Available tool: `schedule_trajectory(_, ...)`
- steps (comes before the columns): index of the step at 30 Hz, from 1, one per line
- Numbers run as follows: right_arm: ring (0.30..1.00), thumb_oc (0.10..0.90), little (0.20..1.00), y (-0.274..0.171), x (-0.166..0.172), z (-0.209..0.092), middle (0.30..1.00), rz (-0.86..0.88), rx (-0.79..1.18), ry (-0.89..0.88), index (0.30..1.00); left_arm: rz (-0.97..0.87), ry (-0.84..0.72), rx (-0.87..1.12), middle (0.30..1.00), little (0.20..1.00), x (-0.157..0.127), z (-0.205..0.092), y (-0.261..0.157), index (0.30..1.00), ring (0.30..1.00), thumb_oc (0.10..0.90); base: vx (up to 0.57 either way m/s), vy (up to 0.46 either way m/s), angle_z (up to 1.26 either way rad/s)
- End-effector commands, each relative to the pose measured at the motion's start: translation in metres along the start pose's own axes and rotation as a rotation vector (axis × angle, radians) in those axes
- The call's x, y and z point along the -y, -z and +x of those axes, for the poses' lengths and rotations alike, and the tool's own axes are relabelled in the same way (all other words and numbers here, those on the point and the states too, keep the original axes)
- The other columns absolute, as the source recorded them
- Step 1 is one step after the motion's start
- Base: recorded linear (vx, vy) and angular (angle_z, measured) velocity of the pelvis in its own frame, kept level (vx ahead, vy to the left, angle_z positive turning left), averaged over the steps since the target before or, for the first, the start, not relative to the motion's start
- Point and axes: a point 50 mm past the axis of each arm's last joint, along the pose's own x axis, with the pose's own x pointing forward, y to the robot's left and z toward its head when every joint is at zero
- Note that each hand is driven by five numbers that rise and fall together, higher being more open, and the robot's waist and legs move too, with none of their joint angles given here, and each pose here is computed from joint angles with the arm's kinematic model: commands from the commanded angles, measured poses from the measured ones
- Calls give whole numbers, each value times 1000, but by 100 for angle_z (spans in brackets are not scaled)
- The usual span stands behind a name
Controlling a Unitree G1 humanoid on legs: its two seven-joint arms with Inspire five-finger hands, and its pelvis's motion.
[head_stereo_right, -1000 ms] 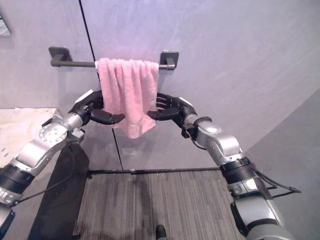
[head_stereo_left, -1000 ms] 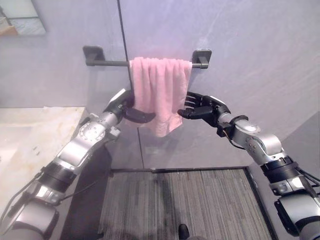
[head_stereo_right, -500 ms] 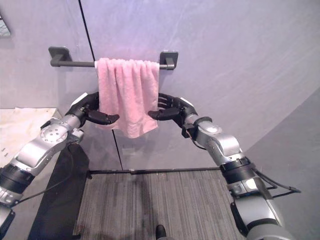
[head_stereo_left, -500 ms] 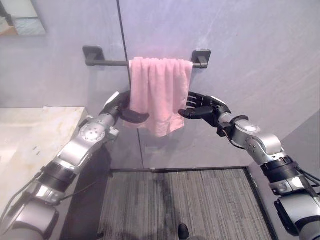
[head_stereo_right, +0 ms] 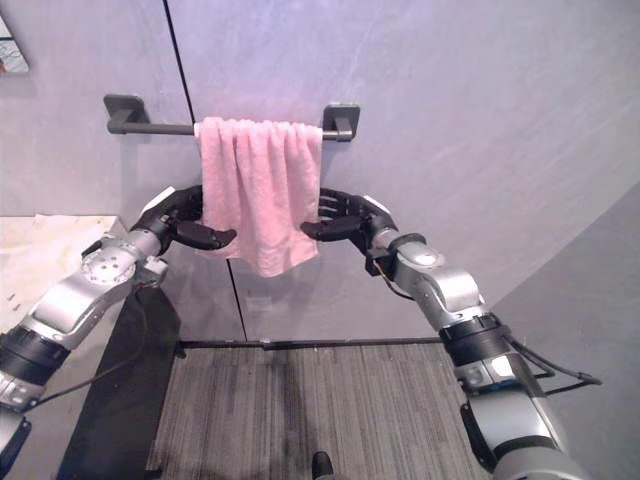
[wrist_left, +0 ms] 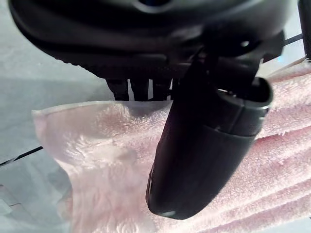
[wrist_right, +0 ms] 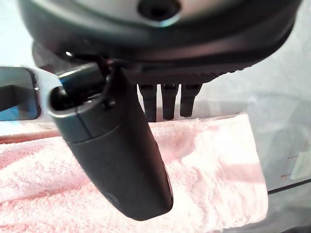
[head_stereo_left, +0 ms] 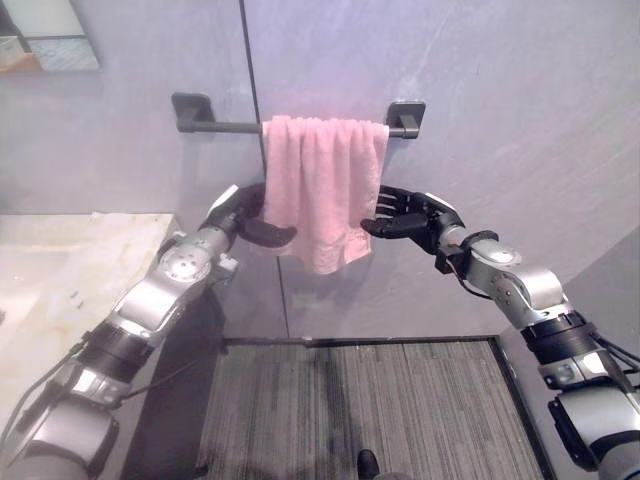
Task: Organize the bathroom.
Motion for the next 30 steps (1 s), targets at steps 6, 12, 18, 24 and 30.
schedule_trajectory(6, 300, 400, 300, -84, 3, 6, 300, -53, 312, 20, 300, 53, -71, 237, 300, 300, -12, 14, -68, 300, 300, 400, 0, 0, 0)
schedule_trajectory(12, 300, 400, 300, -82, 3, 6, 300, -50, 309, 18, 300, 44, -64, 231, 300, 300, -10, 15, -68, 300, 300, 400, 0, 0, 0)
schedule_trajectory(18, 305, 403, 305, -80, 4, 5, 305, -49, 306, 25, 305, 40, -62, 226, 300, 300, -10, 16, -66, 300, 300, 400, 0, 0, 0)
schedule_trajectory(24, 300, 400, 300, -79, 9, 4, 300, -43, 311, 54, 300, 5, -140, 192, 300, 300, -16, 16, -60, 300, 300, 400, 0, 0, 0)
schedule_trajectory(30, 300, 400, 300, -77, 15, 3, 300, -44, 307, 83, 300, -52, -274, 149, 300, 300, -30, 14, -48, 300, 300, 400, 0, 0, 0)
